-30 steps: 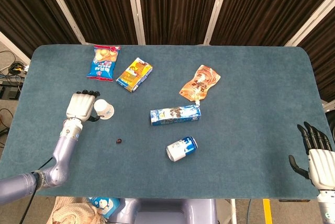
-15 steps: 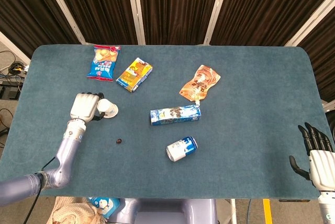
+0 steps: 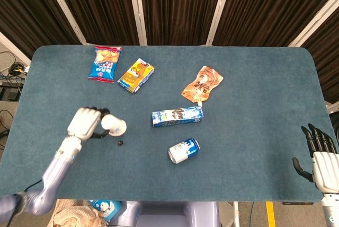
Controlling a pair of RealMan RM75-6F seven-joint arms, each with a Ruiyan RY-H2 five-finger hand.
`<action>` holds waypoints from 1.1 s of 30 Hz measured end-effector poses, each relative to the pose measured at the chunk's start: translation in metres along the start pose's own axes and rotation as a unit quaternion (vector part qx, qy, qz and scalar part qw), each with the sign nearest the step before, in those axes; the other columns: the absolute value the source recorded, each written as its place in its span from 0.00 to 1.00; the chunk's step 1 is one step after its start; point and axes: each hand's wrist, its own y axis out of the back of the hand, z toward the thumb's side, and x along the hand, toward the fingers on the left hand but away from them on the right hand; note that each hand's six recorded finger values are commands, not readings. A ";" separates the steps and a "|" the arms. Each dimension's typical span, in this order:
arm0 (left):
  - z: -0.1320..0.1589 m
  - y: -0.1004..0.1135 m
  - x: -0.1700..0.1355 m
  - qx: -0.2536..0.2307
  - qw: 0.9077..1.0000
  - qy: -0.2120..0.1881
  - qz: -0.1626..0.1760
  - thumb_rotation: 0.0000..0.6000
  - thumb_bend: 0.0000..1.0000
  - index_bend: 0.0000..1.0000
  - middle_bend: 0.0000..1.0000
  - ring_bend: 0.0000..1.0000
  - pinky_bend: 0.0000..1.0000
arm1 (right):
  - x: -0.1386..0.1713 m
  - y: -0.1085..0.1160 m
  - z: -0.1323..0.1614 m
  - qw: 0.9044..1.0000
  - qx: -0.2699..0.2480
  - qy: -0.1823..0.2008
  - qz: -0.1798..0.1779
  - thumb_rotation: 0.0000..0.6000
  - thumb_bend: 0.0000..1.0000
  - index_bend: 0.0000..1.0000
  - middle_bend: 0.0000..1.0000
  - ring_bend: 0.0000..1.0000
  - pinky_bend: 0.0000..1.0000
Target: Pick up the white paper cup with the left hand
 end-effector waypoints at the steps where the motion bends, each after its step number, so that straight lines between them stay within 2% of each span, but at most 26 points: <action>1: 0.000 -0.001 -0.006 0.003 1.000 -0.005 -0.004 1.00 0.30 0.35 0.45 0.38 0.44 | 0.000 0.000 0.000 1.000 0.000 0.000 0.000 1.00 0.38 0.00 0.00 0.00 0.08; 7: 0.005 -0.019 -0.035 0.013 0.999 -0.031 -0.030 1.00 0.30 0.35 0.45 0.38 0.44 | 0.000 -0.001 0.003 1.000 0.000 0.002 -0.001 1.00 0.38 0.00 0.00 0.00 0.08; 14: 0.012 -0.032 -0.031 0.016 0.999 -0.037 -0.037 1.00 0.30 0.34 0.45 0.38 0.44 | -0.001 0.000 0.001 1.000 -0.004 0.000 -0.002 1.00 0.38 0.00 0.00 0.00 0.08; 22: 0.010 -0.037 -0.020 0.023 0.999 -0.022 -0.036 1.00 0.30 0.33 0.43 0.37 0.43 | -0.001 0.001 0.002 1.000 -0.006 0.000 -0.003 1.00 0.38 0.00 0.00 0.00 0.08; 25: 0.010 -0.043 -0.017 0.026 0.998 -0.017 -0.046 1.00 0.24 0.24 0.29 0.24 0.30 | -0.001 0.001 0.002 1.000 -0.004 0.000 -0.003 1.00 0.38 0.00 0.00 0.00 0.08; 27: 0.011 -0.047 -0.016 0.032 0.998 -0.016 -0.054 1.00 0.18 0.12 0.16 0.12 0.18 | -0.001 0.001 0.002 1.000 -0.004 -0.001 -0.003 1.00 0.38 0.00 0.00 0.00 0.08; 29: 0.013 -0.049 -0.016 0.034 0.998 -0.017 -0.058 1.00 0.15 0.02 0.06 0.04 0.12 | 0.000 0.001 0.001 1.000 -0.004 -0.002 -0.003 1.00 0.38 0.00 0.00 0.00 0.08; 33: 0.015 -0.044 -0.020 0.021 0.998 -0.020 -0.050 1.00 0.13 0.00 0.00 0.00 0.08 | -0.001 0.002 0.000 1.000 -0.003 -0.003 -0.002 1.00 0.38 0.00 0.00 0.00 0.08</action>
